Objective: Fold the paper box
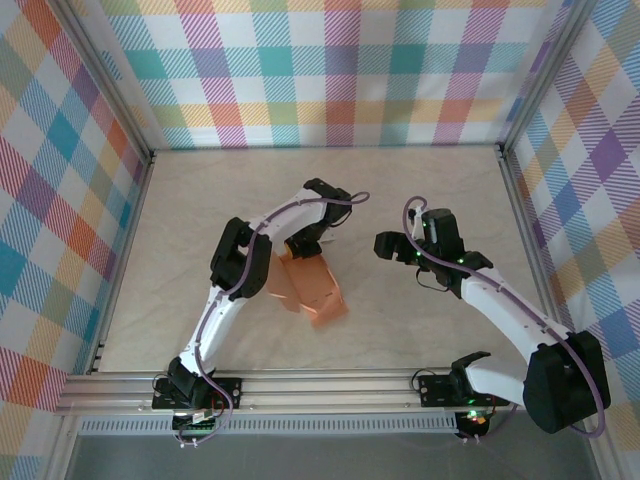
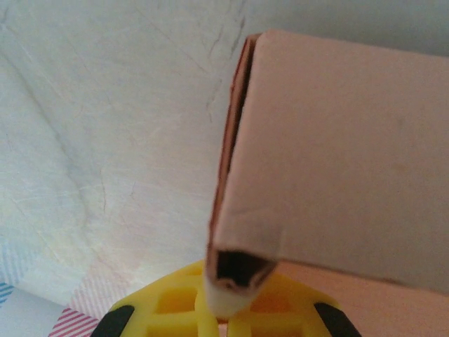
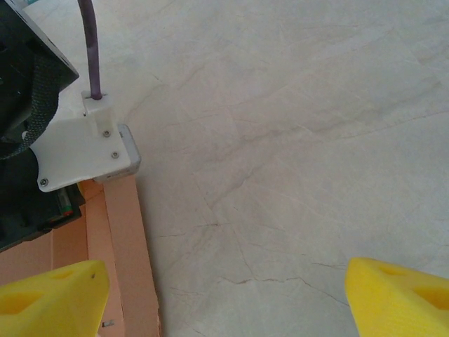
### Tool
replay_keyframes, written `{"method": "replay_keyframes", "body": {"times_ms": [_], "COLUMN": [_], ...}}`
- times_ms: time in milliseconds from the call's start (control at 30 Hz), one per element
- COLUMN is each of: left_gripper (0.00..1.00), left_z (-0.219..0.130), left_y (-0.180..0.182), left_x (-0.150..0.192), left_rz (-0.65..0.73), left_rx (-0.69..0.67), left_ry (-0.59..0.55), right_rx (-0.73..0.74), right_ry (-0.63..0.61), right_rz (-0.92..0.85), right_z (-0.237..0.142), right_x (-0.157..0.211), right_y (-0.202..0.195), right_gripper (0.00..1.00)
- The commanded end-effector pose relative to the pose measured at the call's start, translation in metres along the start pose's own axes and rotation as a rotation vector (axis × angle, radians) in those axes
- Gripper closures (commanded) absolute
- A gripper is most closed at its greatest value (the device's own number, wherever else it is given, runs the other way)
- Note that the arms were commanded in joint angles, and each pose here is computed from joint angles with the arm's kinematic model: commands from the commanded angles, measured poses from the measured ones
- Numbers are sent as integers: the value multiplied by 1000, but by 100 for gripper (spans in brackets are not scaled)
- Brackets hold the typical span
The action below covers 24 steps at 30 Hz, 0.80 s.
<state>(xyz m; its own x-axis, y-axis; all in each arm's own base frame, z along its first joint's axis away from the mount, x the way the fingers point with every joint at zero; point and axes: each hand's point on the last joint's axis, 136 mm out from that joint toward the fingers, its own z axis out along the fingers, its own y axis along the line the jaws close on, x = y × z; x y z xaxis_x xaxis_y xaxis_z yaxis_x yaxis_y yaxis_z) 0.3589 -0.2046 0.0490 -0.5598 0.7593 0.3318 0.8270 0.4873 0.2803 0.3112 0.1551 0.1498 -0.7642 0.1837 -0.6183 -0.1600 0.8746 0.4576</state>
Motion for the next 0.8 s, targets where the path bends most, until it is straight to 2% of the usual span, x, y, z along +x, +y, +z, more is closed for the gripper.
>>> {"method": "replay_keyframes", "body": {"times_ms": [0,100,167,267,567,767], "left_gripper": [100,99,95,81,77,64], "left_z": [8,1,-7,-19,-43,-76], "left_y": [2,-4,-7,-7,-6,1], "left_x": [-10,-11,-12,-13,-10,-11], "left_rz": [-43,-24,-19,-17,-5,-36], "left_rx": [-32,7,35,59,84,88], "left_ry": [4,-21,-53,-99,-152,-278], "right_rx": [-23,-26,-26,-30,-48,-57], "right_ry": [-8,-9,-10,-8,-4,-10], "right_rz": [23,22,22,26,37,26], "right_z": [1,-1,-1,0,2,3], "right_x": [0,0,0,0,-1,-2], "right_y": [0,0,0,0,3,5], "right_gripper": [13,13,13,13,13,13]}}
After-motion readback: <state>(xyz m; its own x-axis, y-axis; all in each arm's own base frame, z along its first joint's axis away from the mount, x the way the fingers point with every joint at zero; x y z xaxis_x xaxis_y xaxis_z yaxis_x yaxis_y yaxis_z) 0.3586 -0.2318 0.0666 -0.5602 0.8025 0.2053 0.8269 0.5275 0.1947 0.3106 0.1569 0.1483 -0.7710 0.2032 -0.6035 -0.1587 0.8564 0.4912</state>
